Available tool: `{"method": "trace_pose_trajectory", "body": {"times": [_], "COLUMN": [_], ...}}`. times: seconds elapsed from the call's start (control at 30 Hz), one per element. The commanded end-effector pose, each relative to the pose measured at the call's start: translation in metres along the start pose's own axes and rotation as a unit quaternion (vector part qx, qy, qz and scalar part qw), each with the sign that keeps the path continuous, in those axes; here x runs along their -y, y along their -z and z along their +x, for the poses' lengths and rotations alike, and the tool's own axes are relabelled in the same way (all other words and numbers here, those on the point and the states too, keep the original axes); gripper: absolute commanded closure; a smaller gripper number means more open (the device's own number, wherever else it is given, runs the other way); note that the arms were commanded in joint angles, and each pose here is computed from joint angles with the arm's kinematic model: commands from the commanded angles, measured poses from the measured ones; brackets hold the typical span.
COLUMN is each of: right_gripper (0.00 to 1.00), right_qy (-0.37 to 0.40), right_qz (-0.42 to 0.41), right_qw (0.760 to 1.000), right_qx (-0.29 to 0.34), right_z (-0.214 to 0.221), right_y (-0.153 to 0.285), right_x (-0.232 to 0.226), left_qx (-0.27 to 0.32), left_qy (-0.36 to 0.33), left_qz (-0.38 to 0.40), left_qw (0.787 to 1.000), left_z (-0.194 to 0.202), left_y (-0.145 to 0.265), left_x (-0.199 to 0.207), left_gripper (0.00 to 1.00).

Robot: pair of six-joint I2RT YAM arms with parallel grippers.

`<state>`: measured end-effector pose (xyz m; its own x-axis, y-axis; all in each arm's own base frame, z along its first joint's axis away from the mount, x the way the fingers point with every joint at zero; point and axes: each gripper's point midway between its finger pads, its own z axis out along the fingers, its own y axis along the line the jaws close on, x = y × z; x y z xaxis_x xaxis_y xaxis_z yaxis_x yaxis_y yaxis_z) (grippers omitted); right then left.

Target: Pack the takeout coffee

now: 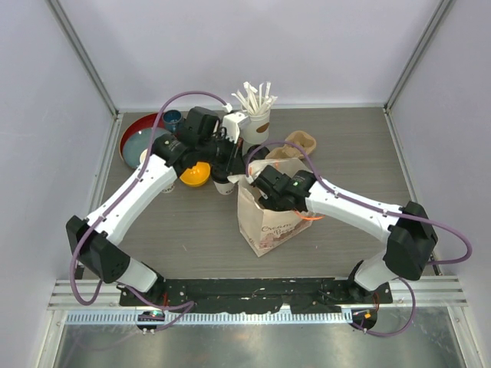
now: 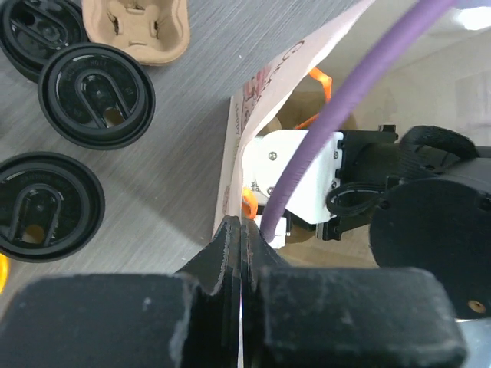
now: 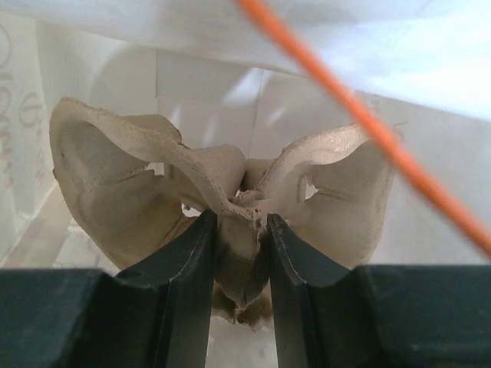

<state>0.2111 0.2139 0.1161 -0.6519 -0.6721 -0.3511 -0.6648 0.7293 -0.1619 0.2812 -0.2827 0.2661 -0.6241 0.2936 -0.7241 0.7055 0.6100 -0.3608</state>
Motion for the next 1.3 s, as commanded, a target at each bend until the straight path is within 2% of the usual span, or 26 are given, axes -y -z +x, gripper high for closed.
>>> {"method": "trace_pose_trajectory", "body": {"times": [0.0, 0.2, 0.4, 0.6, 0.63, 0.7, 0.83, 1.13, 1.27], "right_gripper": [0.80, 0.76, 0.70, 0.51, 0.39, 0.28, 0.15, 0.13, 0.12], "right_qy": [-0.005, -0.029, -0.053, -0.078, -0.080, -0.081, -0.089, -0.114, -0.107], "right_qz": [-0.005, -0.007, -0.010, -0.017, -0.018, -0.012, -0.013, -0.037, -0.046], "right_qw": [1.000, 0.999, 0.997, 0.996, 0.996, 0.996, 0.996, 0.975, 0.974], "right_qx": [-0.026, -0.045, -0.052, -0.040, -0.037, -0.031, 0.014, 0.188, 0.196], "right_z": [0.014, 0.023, 0.028, 0.021, 0.019, 0.016, -0.007, -0.062, -0.065], "right_y": [-0.011, -0.029, -0.053, -0.067, -0.066, -0.062, -0.039, 0.039, 0.054], "right_x": [-0.007, -0.014, -0.022, -0.030, -0.030, -0.027, -0.022, -0.007, -0.007], "left_qx": [0.054, 0.043, 0.045, 0.037, 0.037, 0.034, 0.031, 0.008, -0.005], "left_qy": [-0.083, -0.097, -0.083, -0.073, -0.073, -0.072, -0.075, -0.084, -0.081], "left_qz": [0.000, 0.039, 0.042, 0.053, 0.055, 0.056, 0.060, 0.047, 0.054], "left_qw": [0.995, 0.994, 0.995, 0.995, 0.995, 0.995, 0.995, 0.995, 0.995], "left_z": [-0.025, -0.016, -0.014, -0.007, -0.006, -0.004, -0.002, 0.006, 0.008], "left_y": [0.019, 0.021, 0.023, 0.020, 0.020, 0.020, 0.022, 0.017, 0.012], "left_x": [0.010, 0.024, 0.027, 0.029, 0.029, 0.029, 0.031, 0.022, 0.022], "left_gripper": [1.00, 1.00, 1.00, 1.00, 1.00, 1.00, 1.00, 1.00, 1.00]}}
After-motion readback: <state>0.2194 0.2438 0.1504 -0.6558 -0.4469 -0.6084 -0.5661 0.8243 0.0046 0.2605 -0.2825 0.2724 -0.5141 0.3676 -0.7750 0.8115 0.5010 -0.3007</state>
